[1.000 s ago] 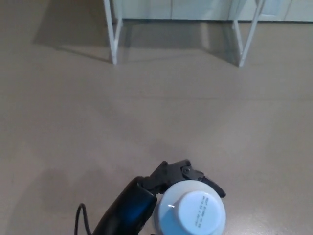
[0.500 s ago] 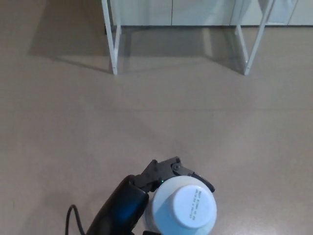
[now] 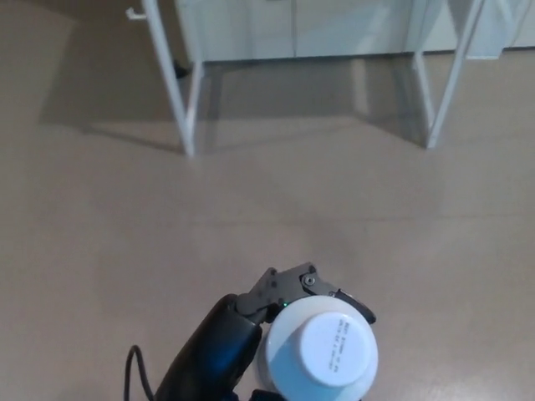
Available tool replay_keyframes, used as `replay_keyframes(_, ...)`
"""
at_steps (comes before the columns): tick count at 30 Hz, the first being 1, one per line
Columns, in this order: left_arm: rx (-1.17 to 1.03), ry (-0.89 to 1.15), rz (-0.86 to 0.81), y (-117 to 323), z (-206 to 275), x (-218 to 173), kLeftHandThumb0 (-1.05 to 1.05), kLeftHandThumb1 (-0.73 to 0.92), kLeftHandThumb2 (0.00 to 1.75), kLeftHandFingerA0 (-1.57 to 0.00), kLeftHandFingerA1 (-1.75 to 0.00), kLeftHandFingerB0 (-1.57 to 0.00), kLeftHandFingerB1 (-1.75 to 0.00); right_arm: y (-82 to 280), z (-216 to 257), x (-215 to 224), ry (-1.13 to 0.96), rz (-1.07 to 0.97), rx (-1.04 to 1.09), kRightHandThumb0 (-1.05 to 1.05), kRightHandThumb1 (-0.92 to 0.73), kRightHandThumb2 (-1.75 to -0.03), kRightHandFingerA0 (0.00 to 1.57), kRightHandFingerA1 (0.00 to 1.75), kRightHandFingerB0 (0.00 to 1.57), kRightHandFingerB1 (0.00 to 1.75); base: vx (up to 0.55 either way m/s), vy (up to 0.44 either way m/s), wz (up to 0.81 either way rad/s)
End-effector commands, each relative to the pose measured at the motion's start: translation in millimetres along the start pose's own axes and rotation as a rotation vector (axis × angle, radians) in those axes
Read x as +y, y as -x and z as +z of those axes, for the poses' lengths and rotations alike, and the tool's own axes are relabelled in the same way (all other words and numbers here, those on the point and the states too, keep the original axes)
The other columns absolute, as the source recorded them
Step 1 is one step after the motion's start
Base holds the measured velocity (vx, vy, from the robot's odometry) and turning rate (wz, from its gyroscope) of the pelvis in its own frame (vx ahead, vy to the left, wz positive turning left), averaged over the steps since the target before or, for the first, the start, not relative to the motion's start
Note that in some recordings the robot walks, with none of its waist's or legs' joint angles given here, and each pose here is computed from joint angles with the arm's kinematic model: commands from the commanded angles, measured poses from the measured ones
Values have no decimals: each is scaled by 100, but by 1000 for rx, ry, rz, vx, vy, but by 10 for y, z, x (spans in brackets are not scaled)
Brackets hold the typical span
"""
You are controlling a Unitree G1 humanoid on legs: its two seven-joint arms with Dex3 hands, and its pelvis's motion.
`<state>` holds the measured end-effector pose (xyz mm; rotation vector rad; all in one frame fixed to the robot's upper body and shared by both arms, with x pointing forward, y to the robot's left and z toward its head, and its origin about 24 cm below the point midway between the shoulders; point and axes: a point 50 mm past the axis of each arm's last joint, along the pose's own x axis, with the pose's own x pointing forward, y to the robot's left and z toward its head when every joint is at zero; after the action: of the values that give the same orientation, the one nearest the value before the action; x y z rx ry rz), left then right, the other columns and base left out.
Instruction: The robot picks up a bottle from a person using its left hand and walk towards the table in frontand put the bottle on the table.
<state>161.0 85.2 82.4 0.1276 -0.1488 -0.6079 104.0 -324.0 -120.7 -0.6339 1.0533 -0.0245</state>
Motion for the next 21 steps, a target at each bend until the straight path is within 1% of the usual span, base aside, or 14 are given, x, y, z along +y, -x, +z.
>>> replay_keyframes(1,-44,-1,0,-16,55,28,-18,73,80,-100,-136,-77,-112,-6,10,-19,13,-3,5,-30,-67,-59,68,45,57,41,496,175,-32)
replay_keyframes(3,-41,13,0,-11,55,19,-17,72,82,-101,-136,-78,-112,-8,8,-22,6,2,11,-29,-67,-59,66,45,55,40,558,119,-43)
replay_keyframes(4,-42,11,-1,-8,56,18,-16,71,83,-102,-136,-78,-112,-9,9,-21,7,2,12,-29,-67,-60,68,45,55,41,510,89,-24)
replay_keyframes(9,-39,-7,-1,4,55,15,-15,70,84,-99,-135,-79,-110,-8,8,-18,9,6,12,-30,-66,-59,66,45,55,40,410,41,4)
replay_keyframes(11,-43,-6,-7,0,59,11,-15,70,85,-93,-137,-78,-110,-9,9,-24,11,7,12,-30,-66,-59,66,45,55,40,352,-81,9)
replay_keyframes(15,-33,6,0,-3,48,16,-14,69,84,-97,-132,-80,-107,-19,35,-37,25,13,11,-32,-67,-60,65,44,53,39,381,-173,14)
replay_keyframes(16,-32,5,-1,-7,44,23,-14,69,84,-97,-132,-80,-107,-23,49,-39,30,13,8,-32,-67,-60,65,44,53,39,482,-308,-98)
replay_keyframes(18,-31,5,-6,10,37,10,-14,69,85,-97,-132,-79,-109,-13,18,-22,31,16,14,-31,-69,-61,65,44,55,40,450,-29,65)
replay_keyframes(21,-31,-5,-11,23,29,-2,-13,70,85,-96,-132,-78,-108,-2,-17,3,33,19,22,-31,-68,-59,67,45,54,39,445,-135,16)
